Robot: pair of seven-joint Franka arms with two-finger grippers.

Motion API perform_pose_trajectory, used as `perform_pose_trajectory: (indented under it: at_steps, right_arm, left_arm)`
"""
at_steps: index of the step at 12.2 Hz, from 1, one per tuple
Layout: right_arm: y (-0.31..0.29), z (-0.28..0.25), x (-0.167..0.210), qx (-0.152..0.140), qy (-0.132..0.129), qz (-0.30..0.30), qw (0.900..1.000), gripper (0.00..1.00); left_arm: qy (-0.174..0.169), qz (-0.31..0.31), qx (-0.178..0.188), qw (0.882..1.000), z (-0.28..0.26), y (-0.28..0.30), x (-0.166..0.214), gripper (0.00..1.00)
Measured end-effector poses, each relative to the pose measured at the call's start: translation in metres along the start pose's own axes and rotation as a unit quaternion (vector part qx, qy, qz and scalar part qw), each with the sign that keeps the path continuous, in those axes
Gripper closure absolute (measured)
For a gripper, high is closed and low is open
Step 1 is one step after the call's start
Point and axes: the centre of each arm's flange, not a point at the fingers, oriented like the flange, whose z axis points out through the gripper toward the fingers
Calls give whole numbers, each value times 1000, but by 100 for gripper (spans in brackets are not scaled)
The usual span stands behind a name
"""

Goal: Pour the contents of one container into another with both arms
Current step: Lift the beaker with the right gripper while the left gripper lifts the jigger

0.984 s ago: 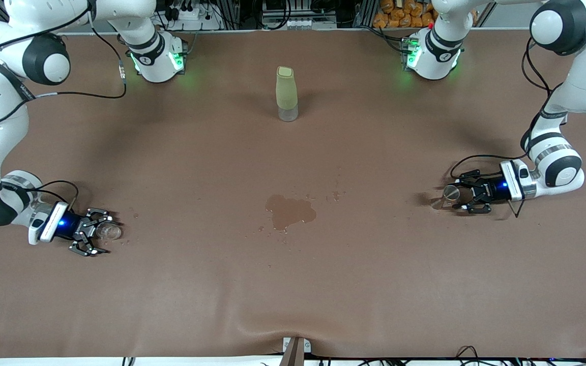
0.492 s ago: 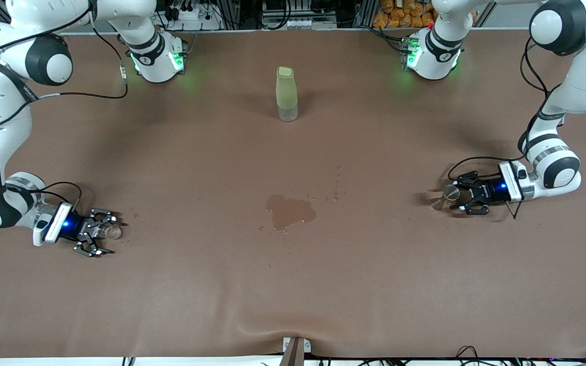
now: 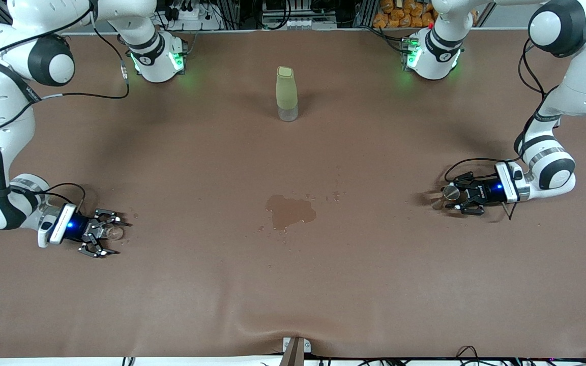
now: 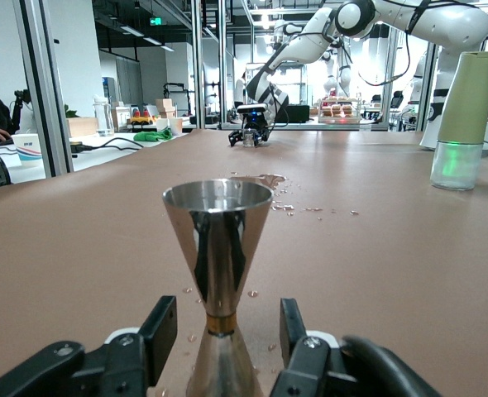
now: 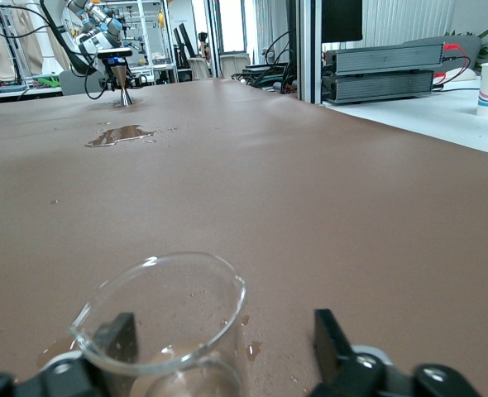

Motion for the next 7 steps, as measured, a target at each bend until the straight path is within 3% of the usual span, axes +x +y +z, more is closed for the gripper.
perform_pose_trajectory:
  at_steps: [1,3,4,7]
  right_arm:
    - [1,0,1,-1,0,-1,1000,26]
    - [1,0,1,-2,1,-2,1000,48]
    - [1,1,1,-1,1,-1,1000,60]
    - [0,4,0,2,3,0,1000,75]
  left_arm:
    - [1,1,1,1000,1,-1,1,43]
    - [2,2,0,1000,3,-1,1,44]
    - [2,2,0,1000,3,-2,1,49]
    - [2,2,0,1000,3,-2,1,49]
